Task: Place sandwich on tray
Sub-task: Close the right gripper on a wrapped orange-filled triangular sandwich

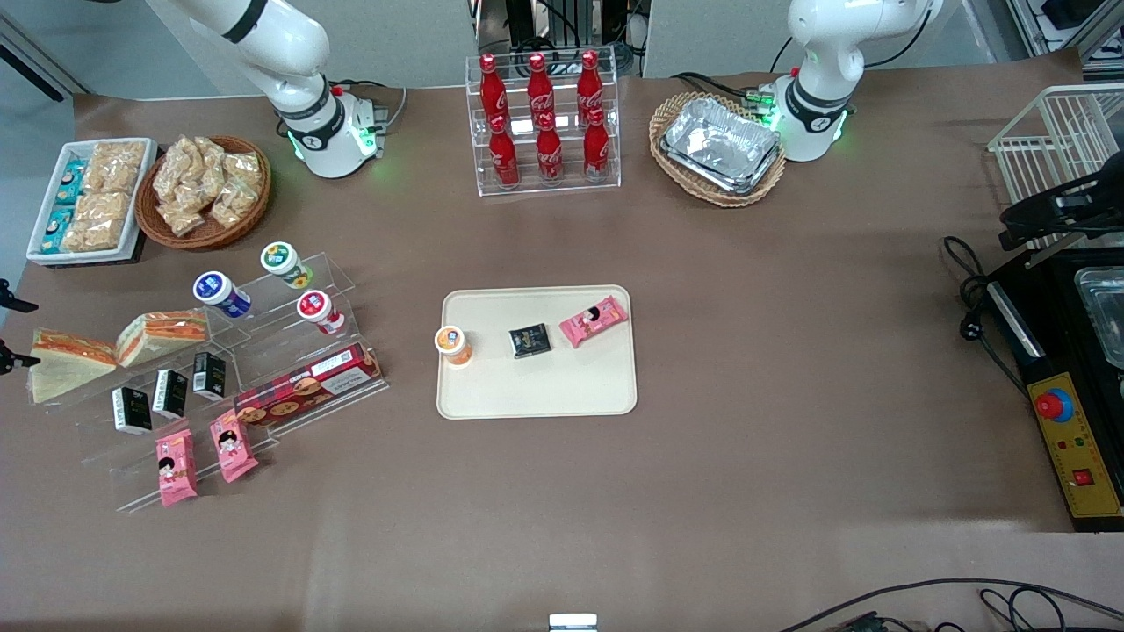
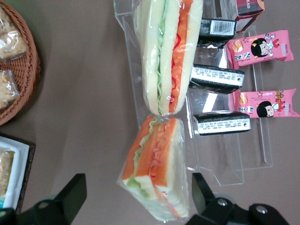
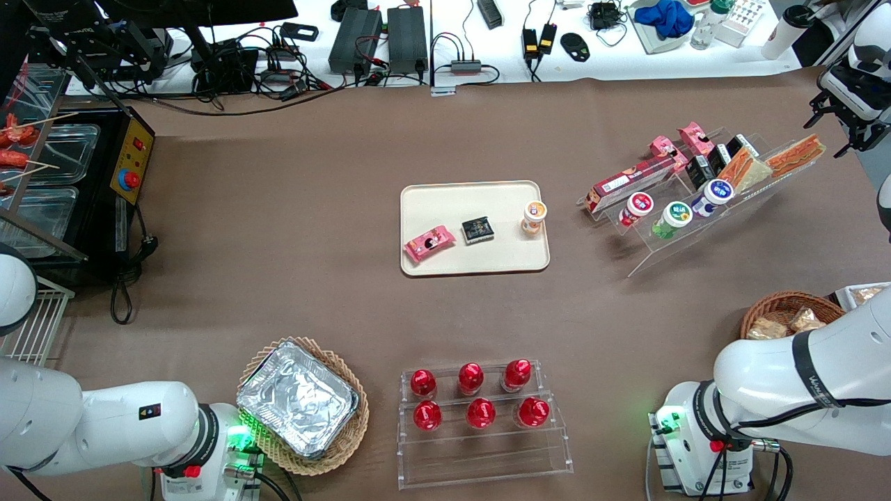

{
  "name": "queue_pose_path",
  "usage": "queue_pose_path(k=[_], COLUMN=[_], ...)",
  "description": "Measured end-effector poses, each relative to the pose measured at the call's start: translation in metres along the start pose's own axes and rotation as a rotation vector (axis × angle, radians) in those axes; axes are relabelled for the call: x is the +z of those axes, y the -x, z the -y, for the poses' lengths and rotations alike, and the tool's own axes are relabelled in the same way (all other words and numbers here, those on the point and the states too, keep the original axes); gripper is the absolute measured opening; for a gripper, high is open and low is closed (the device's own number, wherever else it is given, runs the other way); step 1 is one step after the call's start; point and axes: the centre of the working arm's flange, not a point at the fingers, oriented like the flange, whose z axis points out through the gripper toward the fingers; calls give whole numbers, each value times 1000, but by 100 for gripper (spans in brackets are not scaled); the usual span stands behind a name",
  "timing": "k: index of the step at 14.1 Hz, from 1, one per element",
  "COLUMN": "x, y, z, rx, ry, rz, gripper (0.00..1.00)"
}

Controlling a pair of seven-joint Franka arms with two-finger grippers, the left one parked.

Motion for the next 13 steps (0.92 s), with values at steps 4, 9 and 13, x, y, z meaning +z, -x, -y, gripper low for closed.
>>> queue_pose_path(k=[4, 9, 13], x=[10, 31, 54], y=[5, 10, 12], z=[-5, -12, -14], rx=[0, 4, 13], ry=[14, 22, 37], rz=[18, 12, 5], gripper=[100, 99, 86])
